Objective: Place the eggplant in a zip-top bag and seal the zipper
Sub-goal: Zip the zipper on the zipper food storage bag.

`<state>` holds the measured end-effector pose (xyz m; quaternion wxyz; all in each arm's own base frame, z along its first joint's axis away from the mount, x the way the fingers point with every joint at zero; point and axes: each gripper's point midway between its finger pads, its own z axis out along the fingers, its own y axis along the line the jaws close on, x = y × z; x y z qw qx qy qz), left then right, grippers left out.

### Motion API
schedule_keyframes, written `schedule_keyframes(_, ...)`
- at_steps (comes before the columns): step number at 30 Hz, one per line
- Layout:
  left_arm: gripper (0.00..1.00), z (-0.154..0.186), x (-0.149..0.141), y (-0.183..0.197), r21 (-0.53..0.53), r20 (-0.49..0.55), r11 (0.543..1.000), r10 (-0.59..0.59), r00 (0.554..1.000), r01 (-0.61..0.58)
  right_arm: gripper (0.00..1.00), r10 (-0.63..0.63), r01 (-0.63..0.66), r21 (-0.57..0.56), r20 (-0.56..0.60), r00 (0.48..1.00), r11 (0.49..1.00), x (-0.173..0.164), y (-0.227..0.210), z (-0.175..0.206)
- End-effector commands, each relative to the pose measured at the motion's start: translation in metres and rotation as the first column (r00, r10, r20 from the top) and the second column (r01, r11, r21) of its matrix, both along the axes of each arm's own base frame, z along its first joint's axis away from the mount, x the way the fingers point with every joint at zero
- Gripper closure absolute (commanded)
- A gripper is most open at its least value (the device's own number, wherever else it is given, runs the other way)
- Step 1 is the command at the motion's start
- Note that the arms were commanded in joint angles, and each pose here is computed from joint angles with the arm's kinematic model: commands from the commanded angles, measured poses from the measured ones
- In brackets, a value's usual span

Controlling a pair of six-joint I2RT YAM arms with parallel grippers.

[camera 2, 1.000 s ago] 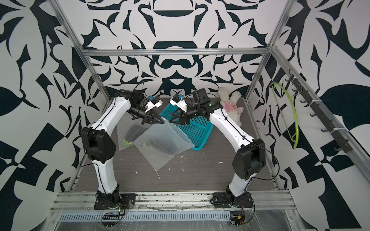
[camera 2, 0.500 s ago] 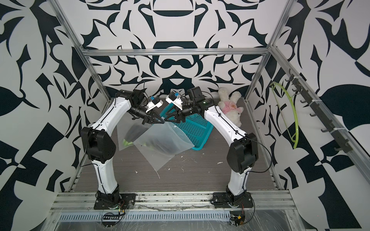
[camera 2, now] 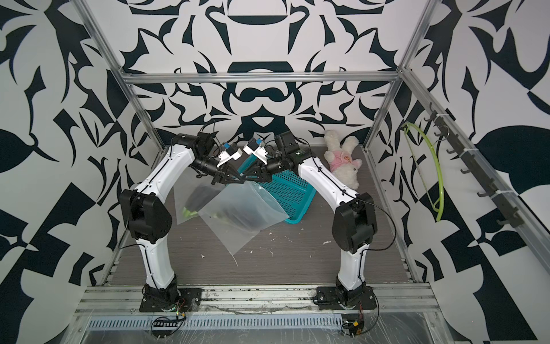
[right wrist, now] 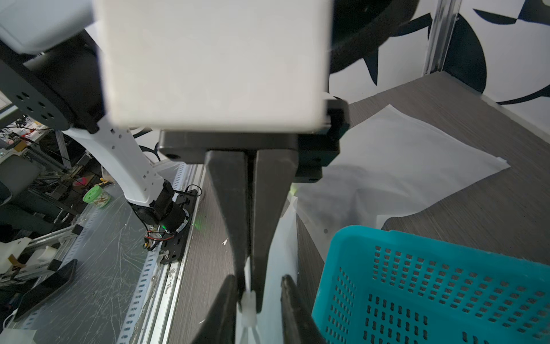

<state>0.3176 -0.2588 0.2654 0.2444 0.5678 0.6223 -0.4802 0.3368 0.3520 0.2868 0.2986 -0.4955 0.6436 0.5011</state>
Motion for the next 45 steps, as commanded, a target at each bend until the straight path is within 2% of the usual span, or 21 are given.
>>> schedule_keyframes(1, 1.0, 0.011, -0.007, 0.001, -0.008, 0.019, 1.0, -0.002, 1.0, 0.002, 0.8, 0.018, -0.02, 0.044, 0.041, 0.999, 0.999, -0.003, 0.001, 0.028)
schedule_keyframes(7, 1.0, 0.013, -0.007, 0.002, -0.017, 0.036, 1.0, 0.006, 0.999, -0.005, 0.9, 0.02, -0.021, 0.031, 0.018, 1.0, 0.999, -0.004, 0.001, 0.026)
schedule_keyframes(10, 1.0, 0.015, -0.006, 0.003, -0.031, 0.049, 0.999, 0.016, 0.999, -0.015, 0.89, 0.018, -0.018, 0.018, 0.009, 1.0, 1.0, -0.003, 0.001, 0.023)
schedule_keyframes(13, 1.0, 0.017, -0.005, 0.004, -0.037, 0.057, 0.999, 0.025, 0.998, -0.023, 0.81, 0.019, -0.019, 0.004, 0.0, 1.0, 1.0, -0.003, 0.0, 0.02)
schedule_keyframes(15, 1.0, 0.016, -0.005, 0.005, -0.036, 0.054, 0.999, 0.026, 0.998, -0.024, 0.79, 0.018, -0.018, -0.001, -0.003, 1.0, 1.0, -0.003, 0.0, 0.019)
schedule_keyframes(25, 1.0, 0.016, -0.004, 0.005, -0.035, 0.052, 0.999, 0.03, 0.998, -0.028, 0.93, 0.02, -0.02, -0.003, -0.01, 1.0, 1.0, -0.004, 0.0, 0.018)
schedule_keyframes(37, 1.0, 0.021, 0.004, 0.015, -0.033, 0.066, 0.997, 0.075, 0.995, -0.072, 0.97, 0.028, -0.028, 0.004, 0.043, 0.999, 1.0, -0.013, -0.006, 0.016)
schedule_keyframes(45, 1.0, 0.04, 0.009, 0.025, -0.104, 0.077, 0.989, 0.114, 0.99, -0.106, 0.98, 0.019, -0.018, -0.018, 0.056, 0.998, 1.0, -0.016, -0.01, 0.007)
